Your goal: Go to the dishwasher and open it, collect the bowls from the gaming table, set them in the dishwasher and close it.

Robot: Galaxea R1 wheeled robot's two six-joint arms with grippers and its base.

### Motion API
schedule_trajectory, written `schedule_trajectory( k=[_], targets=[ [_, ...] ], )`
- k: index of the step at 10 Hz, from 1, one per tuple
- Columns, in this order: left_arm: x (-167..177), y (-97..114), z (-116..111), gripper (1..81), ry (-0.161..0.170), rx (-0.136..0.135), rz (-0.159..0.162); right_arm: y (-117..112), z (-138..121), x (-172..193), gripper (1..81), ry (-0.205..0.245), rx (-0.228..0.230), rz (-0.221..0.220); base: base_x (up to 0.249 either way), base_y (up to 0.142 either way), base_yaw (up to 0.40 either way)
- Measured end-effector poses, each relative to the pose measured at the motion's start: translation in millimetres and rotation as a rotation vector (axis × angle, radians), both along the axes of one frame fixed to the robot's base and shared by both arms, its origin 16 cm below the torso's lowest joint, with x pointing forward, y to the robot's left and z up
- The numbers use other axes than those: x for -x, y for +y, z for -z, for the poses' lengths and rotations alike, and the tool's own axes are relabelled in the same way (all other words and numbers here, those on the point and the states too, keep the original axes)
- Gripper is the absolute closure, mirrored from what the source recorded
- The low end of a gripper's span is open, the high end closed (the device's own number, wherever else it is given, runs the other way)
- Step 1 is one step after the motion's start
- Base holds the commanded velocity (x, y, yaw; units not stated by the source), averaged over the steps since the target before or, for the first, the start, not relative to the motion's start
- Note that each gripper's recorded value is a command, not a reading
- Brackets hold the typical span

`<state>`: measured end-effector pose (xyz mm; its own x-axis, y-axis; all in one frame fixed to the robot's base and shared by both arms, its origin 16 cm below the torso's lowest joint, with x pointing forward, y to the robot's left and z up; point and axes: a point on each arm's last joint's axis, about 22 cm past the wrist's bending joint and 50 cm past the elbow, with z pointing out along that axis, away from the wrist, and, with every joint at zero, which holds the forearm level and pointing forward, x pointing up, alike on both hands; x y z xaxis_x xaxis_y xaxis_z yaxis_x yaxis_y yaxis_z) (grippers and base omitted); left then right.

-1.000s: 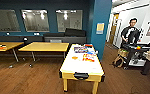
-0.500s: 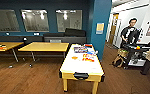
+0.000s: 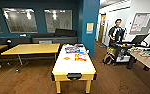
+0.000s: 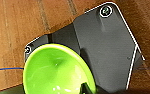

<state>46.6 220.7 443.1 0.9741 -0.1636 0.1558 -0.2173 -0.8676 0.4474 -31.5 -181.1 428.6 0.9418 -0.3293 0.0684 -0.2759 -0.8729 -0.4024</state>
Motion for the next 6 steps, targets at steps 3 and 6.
schedule_trajectory(
  k=[3, 6],
  targets=[
    [3.5, 0.3, 0.6, 81.1, 0.004, -0.002, 0.0, 3.7, -0.2, 3.9, 81.1, 0.005, -0.005, -0.001, 0.0, 0.0, -0.381],
    [5.0, -0.3, 0.5, 81.1, 0.007, 0.0, 0.0, 0.6, 0.0, 2.6, 81.1, 0.003, -0.001, 0.0, 0.0, 0.0, -0.383]
  ],
)
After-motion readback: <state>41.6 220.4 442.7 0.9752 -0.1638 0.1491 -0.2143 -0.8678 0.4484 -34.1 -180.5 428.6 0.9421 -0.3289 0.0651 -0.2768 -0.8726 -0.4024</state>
